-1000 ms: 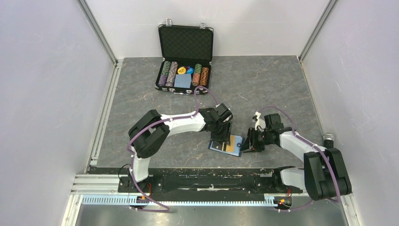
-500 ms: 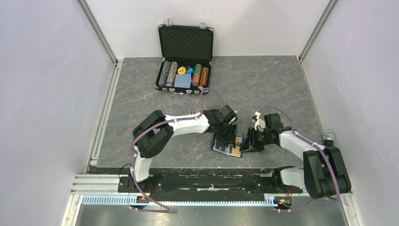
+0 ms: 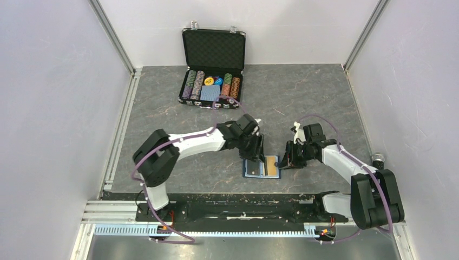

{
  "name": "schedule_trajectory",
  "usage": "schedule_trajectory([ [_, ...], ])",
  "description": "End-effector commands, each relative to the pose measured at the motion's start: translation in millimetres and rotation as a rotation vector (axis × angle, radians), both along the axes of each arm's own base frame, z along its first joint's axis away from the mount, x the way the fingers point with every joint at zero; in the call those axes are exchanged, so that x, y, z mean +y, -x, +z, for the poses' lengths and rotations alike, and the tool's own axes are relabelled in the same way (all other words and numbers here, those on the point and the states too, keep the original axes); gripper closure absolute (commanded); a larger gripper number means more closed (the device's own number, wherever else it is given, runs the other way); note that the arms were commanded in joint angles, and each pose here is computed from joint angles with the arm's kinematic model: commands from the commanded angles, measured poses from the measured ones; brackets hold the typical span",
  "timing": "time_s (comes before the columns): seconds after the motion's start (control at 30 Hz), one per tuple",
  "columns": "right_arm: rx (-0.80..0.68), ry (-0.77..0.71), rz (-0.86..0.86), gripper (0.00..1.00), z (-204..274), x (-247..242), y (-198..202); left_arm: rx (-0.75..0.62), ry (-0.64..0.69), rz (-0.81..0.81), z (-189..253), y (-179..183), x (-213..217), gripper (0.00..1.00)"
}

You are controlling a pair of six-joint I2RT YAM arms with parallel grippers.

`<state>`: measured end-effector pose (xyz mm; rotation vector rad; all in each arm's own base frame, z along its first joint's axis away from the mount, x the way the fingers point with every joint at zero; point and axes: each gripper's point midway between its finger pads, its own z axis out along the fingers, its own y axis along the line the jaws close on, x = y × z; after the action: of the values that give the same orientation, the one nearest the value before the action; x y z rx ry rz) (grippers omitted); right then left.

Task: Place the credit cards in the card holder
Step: Insert the credit card into the card holder.

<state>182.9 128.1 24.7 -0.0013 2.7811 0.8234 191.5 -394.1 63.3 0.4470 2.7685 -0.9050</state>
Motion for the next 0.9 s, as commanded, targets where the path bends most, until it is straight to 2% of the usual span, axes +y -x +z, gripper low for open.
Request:
schedule_trajectory([
  [0.0, -0.101, 0.038, 0.025, 0.68, 24, 2, -24, -0.041, 0.135, 0.083, 37, -24, 16, 0.48],
  [0.2, -0.156, 0.037, 0.08, 0.7, 42, 24, -37, 0.021, 0.155, 0.182, 24, -29, 45, 0.49],
  [0.33, -0.175, 0.006, 0.145, 0.79, 43, 47, -37, 0.058, 0.155, 0.21, 11, -23, 51, 0.52],
  [0.53, -0.127, -0.058, 0.186, 0.93, 26, 73, -26, 0.093, 0.17, 0.228, 2, -16, 53, 0.55],
  [0.87, -0.052, -0.098, 0.183, 0.98, -4, 81, -17, 0.057, 0.154, 0.223, 12, -20, 53, 0.63],
])
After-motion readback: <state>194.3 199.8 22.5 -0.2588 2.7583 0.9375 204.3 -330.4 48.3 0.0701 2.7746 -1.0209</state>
